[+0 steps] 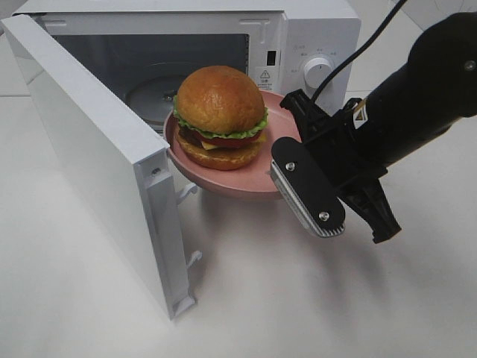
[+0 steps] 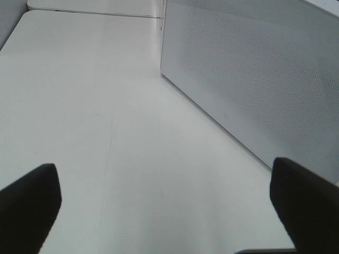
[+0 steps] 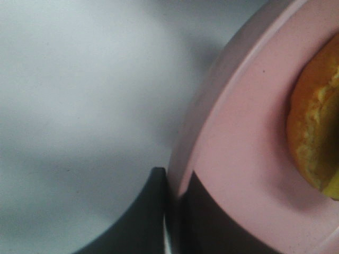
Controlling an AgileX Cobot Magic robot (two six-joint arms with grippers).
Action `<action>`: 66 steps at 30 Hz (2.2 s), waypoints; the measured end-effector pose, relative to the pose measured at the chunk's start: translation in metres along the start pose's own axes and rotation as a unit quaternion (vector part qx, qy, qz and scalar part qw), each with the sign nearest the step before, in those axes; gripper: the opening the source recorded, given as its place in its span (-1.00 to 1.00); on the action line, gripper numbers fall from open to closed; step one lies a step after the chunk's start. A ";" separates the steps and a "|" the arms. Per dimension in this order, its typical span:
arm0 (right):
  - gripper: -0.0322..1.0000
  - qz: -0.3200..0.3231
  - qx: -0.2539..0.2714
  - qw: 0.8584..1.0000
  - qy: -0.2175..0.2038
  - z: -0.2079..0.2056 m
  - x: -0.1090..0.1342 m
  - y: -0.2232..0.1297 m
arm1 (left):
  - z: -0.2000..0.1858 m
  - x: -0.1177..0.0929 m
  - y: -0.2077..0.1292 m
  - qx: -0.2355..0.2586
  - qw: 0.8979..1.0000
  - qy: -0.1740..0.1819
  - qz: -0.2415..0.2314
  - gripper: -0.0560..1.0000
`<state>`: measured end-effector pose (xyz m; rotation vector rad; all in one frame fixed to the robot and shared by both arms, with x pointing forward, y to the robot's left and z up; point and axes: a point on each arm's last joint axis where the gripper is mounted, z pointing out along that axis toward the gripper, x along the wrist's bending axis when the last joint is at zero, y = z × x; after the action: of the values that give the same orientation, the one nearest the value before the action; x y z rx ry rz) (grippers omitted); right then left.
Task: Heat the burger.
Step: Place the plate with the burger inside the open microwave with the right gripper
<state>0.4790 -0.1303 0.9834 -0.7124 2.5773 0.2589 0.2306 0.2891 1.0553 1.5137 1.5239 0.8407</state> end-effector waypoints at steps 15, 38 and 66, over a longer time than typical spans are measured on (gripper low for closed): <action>-0.87 -0.006 -0.026 1.000 0.011 0.022 -0.038 0.007 | 0.000 0.000 0.000 0.000 1.000 0.000 0.000 0.99; -0.87 0.002 -0.027 1.000 0.011 0.060 -0.092 0.013 | 0.000 0.000 0.000 0.000 1.000 0.000 0.000 0.99; -0.87 0.065 0.039 0.997 -0.031 0.107 -0.143 0.021 | 0.000 0.000 0.000 0.000 1.000 0.000 0.000 0.99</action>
<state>0.6172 -0.0187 0.9577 -0.5023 2.5628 0.2166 0.2306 0.2891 1.0553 1.5137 1.5239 0.8407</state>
